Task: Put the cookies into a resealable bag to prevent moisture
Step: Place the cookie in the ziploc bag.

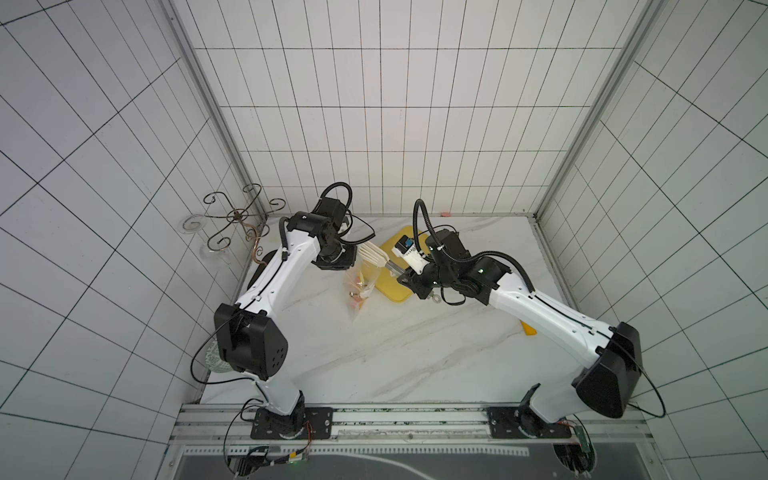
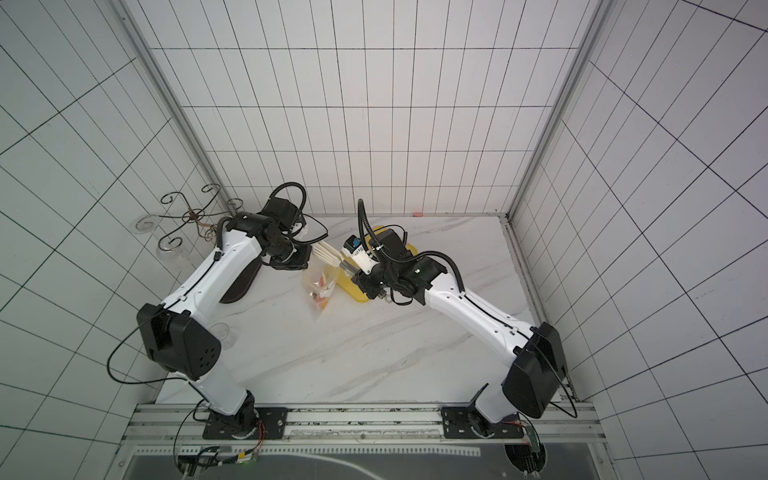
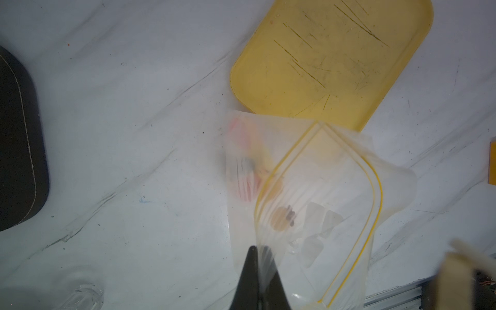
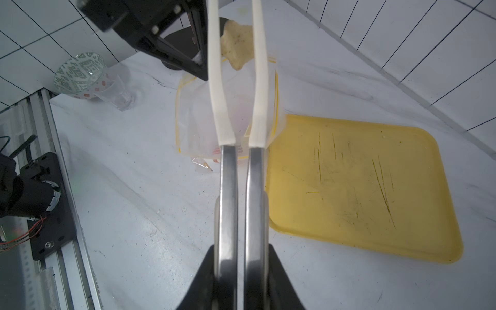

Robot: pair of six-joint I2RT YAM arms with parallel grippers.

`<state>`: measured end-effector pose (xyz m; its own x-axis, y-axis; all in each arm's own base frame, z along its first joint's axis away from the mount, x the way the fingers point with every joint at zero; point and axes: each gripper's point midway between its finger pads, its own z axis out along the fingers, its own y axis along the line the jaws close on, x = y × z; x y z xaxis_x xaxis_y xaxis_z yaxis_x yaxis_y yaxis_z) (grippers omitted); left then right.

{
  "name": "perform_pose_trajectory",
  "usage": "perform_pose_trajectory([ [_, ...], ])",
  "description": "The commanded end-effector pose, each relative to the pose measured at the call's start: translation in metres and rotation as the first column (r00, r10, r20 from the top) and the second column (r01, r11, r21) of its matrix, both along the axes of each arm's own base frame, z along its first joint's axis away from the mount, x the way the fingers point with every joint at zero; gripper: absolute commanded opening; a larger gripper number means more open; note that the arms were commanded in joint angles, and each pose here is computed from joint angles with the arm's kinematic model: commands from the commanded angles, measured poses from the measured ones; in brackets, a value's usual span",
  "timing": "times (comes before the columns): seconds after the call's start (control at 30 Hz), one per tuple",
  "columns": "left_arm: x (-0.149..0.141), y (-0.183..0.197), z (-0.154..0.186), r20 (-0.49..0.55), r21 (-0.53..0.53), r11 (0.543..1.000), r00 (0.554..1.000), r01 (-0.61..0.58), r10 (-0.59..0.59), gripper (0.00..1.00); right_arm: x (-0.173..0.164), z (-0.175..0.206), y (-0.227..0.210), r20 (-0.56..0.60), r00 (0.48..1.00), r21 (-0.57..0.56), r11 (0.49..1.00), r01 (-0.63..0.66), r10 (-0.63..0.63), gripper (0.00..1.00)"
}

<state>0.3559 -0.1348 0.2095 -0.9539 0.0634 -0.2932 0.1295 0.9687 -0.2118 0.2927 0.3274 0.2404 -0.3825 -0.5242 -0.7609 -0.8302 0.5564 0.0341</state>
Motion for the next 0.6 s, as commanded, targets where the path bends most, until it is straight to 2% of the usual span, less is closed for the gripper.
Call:
perform_pose_trajectory([
  [0.0, 0.003, -0.004, 0.011, 0.031, -0.036, 0.999, 1.000, 0.002, -0.001, 0.00, -0.007, -0.028, -0.005, -0.057, 0.998, -0.054, 0.998, -0.010, 0.007, 0.26],
  [0.23, 0.003, -0.003, 0.011, 0.031, -0.046, 0.999, 1.000, 0.000, 0.002, 0.00, -0.008, -0.028, -0.007, -0.061, 0.998, -0.055, 0.998, -0.005, 0.001, 0.30],
  [0.43, 0.002, -0.004, 0.007, 0.023, -0.047, 0.999, 1.000, 0.002, -0.001, 0.00, -0.001, -0.008, -0.012, -0.016, 0.999, -0.027, 0.999, 0.034, -0.034, 0.42],
  [0.57, 0.001, -0.003, 0.007, 0.022, -0.041, 0.999, 1.000, 0.002, -0.001, 0.00, 0.006, 0.011, -0.021, -0.002, 0.998, 0.016, 0.998, 0.063, -0.063, 0.42],
])
